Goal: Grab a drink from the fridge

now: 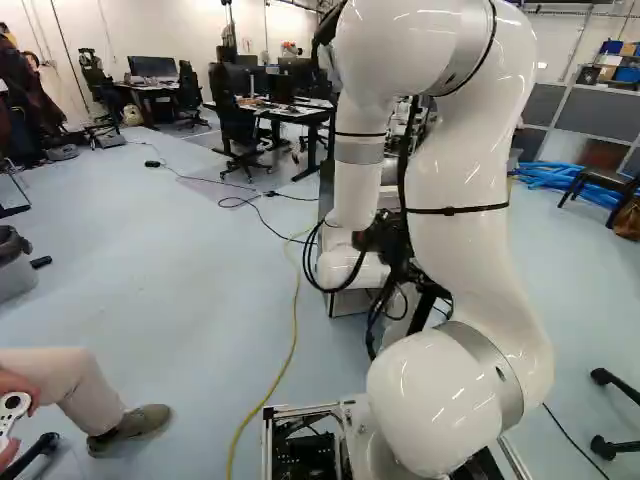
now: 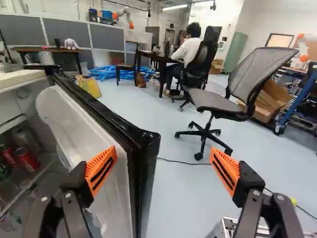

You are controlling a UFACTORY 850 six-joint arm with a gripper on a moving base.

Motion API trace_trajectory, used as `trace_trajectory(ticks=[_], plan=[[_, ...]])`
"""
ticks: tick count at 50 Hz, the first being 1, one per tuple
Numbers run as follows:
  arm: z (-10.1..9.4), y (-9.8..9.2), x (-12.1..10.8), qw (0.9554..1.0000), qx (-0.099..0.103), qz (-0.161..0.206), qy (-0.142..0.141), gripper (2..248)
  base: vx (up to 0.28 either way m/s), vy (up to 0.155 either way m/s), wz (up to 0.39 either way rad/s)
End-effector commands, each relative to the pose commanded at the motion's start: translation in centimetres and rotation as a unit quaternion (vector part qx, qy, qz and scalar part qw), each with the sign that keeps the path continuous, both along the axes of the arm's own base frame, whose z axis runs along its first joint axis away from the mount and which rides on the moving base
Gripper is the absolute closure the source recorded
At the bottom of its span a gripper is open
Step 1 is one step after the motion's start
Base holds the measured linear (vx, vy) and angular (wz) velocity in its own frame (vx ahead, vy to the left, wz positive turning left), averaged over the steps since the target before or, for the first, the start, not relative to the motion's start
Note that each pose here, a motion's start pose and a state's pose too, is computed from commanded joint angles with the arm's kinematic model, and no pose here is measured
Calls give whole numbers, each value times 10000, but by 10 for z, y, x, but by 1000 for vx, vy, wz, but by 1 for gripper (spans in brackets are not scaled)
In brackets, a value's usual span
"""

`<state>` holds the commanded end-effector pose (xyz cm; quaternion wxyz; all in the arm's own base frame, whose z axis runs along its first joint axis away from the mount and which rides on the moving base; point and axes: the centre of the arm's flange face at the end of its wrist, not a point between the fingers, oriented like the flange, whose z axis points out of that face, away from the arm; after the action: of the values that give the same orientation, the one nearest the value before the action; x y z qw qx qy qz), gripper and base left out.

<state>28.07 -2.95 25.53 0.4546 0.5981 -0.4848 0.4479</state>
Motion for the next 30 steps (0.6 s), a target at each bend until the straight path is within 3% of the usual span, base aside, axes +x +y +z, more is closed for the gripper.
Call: trace_trajectory(ticks=[13, 30], plan=[[2, -16, -1, 9991, -106, -415, -39, 3, 0, 0, 0], [5, -39, 15, 9956, -149, -896, -233, 3, 0, 0, 0]])
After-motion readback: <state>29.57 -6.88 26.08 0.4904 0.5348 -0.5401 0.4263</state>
